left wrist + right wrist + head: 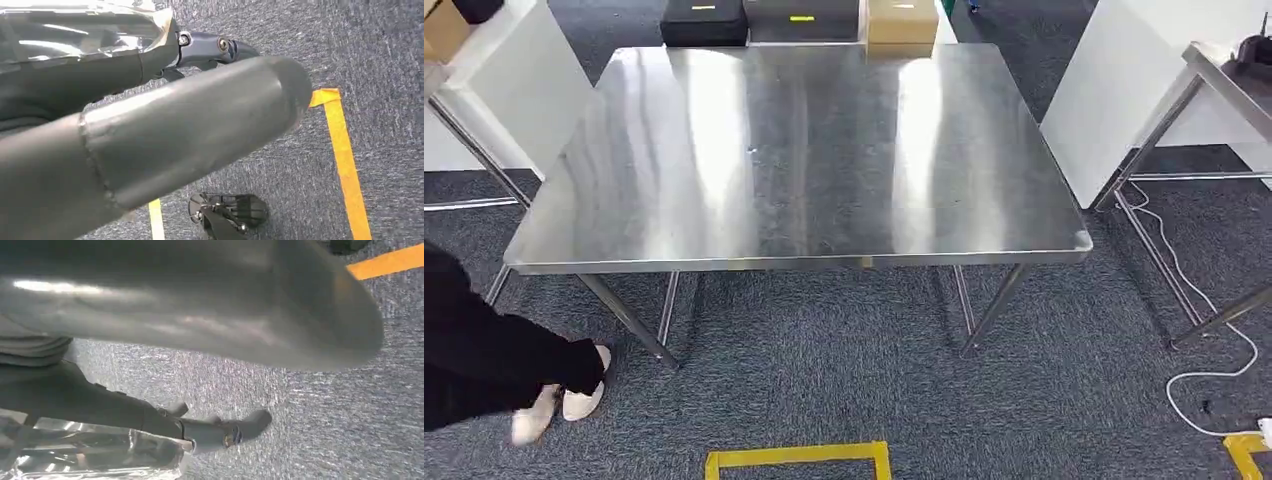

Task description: Take the parts from the cabinet and place them on the table.

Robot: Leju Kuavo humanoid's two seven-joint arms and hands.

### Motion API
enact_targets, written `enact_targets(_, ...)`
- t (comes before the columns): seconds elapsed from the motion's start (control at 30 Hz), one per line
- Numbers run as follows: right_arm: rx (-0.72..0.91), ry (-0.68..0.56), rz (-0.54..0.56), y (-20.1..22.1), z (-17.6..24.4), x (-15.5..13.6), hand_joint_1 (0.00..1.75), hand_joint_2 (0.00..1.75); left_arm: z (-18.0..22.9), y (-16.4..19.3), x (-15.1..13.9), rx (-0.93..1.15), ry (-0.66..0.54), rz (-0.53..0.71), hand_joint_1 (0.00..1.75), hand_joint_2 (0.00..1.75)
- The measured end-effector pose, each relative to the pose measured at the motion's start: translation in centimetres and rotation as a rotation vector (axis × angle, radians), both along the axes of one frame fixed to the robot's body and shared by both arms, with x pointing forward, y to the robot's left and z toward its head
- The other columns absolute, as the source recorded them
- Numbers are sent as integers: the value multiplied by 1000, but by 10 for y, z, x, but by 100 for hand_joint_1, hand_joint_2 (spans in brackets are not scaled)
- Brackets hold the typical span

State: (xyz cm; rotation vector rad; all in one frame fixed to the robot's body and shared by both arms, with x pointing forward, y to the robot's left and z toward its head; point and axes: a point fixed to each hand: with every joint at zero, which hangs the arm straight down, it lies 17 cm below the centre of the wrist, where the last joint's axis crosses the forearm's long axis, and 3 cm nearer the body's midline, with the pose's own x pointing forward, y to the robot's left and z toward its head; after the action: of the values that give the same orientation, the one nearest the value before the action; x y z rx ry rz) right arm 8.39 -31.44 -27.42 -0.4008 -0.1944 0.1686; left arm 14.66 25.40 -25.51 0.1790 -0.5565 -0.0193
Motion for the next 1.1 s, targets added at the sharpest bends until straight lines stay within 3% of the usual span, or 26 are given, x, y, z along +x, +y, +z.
enact_targets(1.1, 18, 2, 16, 8, -1, 0, 0, 0, 1, 2, 2, 12, -13, 1, 0, 0)
